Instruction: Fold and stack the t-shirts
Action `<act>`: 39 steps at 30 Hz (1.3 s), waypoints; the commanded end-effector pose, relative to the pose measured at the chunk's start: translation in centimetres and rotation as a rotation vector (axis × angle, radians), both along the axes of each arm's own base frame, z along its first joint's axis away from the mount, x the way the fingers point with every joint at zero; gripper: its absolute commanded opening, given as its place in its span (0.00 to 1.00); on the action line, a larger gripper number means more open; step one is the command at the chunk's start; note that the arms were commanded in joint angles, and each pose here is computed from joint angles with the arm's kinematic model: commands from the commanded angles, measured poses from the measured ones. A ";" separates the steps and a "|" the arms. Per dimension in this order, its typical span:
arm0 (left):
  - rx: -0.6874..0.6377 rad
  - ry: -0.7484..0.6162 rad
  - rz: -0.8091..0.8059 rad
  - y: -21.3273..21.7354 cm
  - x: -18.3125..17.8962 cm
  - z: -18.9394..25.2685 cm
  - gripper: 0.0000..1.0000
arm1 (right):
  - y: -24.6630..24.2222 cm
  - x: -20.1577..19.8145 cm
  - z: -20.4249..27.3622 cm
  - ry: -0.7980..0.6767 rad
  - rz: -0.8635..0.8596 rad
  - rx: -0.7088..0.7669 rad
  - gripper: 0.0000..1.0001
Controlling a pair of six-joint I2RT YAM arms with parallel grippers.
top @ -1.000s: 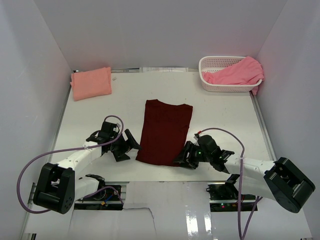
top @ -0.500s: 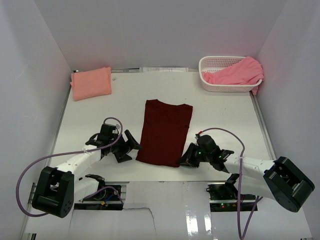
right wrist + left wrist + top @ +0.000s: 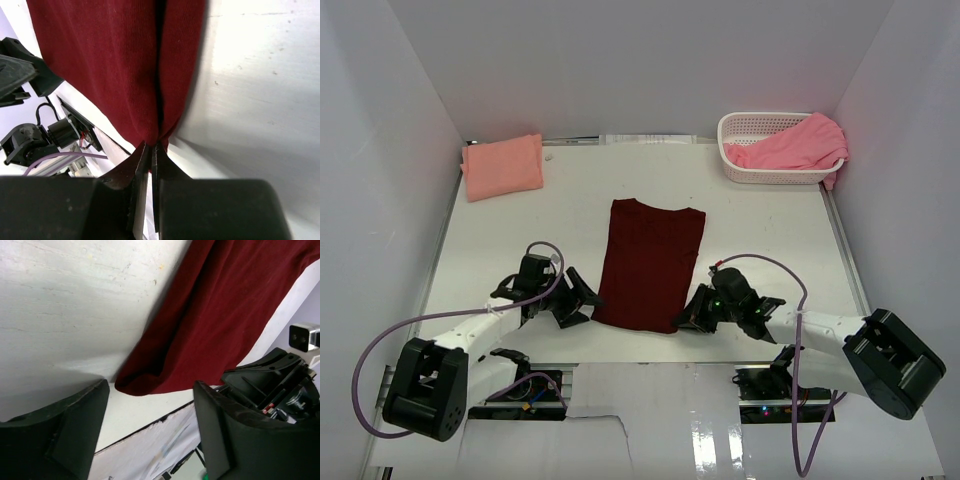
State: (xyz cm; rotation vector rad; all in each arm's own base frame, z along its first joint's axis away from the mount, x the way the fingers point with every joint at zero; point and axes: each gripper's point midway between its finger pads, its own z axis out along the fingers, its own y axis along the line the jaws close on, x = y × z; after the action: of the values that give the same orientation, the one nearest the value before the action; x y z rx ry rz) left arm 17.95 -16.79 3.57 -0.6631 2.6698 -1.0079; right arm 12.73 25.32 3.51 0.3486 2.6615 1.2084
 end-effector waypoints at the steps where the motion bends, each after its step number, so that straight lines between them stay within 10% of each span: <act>1: 0.081 0.102 0.025 1.7 -2.9 -3.3 0.76 | 1.8 1.9 2.5 -0.059 -0.007 0.066 0.08; 8: 0.094 0.148 0.020 2.0 -4.2 -4.5 0.57 | 2.0 1.7 2.2 -0.043 0.003 0.073 0.08; 39: 0.325 0.124 0.131 5.4 -1.3 -5.6 0.54 | 0.8 1.2 2.5 -0.061 -0.020 0.065 0.08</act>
State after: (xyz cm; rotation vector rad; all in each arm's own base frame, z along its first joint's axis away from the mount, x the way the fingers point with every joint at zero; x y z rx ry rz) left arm 19.26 -15.93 2.35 -0.7768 2.6563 -0.8933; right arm 13.58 26.28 5.79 0.3185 2.5848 1.2851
